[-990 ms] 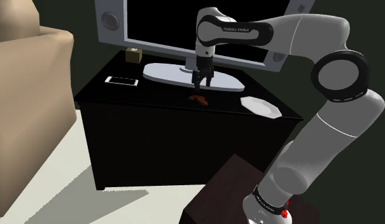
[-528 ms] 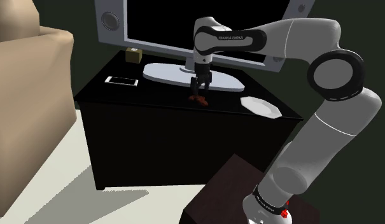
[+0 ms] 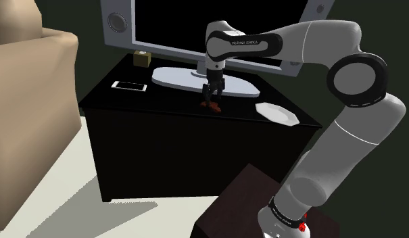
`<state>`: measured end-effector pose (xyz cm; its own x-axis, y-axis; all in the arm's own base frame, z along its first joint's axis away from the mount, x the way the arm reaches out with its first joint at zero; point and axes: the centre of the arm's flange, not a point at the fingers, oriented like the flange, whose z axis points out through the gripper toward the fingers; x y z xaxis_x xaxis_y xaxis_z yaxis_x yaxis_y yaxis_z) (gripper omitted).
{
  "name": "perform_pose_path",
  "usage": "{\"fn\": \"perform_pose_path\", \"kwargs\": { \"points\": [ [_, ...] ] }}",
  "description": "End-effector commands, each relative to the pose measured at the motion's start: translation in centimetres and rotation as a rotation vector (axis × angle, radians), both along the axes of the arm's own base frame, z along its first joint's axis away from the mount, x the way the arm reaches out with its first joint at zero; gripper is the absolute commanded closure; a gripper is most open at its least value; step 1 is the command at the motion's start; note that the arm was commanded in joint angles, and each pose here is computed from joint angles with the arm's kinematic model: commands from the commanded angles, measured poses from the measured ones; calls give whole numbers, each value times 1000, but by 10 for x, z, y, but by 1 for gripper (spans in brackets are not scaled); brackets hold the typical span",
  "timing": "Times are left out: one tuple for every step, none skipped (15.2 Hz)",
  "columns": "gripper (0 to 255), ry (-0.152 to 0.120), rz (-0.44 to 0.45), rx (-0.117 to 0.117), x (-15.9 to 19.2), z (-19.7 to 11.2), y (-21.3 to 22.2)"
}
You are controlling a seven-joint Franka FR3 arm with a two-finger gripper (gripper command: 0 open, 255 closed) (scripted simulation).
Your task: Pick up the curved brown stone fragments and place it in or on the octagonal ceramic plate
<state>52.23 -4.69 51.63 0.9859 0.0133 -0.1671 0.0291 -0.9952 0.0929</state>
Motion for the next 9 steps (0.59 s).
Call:
{"fn": "perform_pose_path", "kwargs": {
  "points": [
    [255, 0, 0, 0, 0, 0, 0],
    [255, 0, 0, 0, 0, 0, 0],
    [255, 0, 0, 0, 0, 0, 0],
    [255, 0, 0, 0, 0, 0, 0],
    [255, 0, 0, 0, 0, 0, 0],
    [255, 0, 0, 0, 0, 0, 0],
    [255, 0, 0, 0, 0, 0, 0],
    [255, 0, 0, 0, 0, 0, 0],
    [255, 0, 0, 0, 0, 0, 0]
  ]
}}
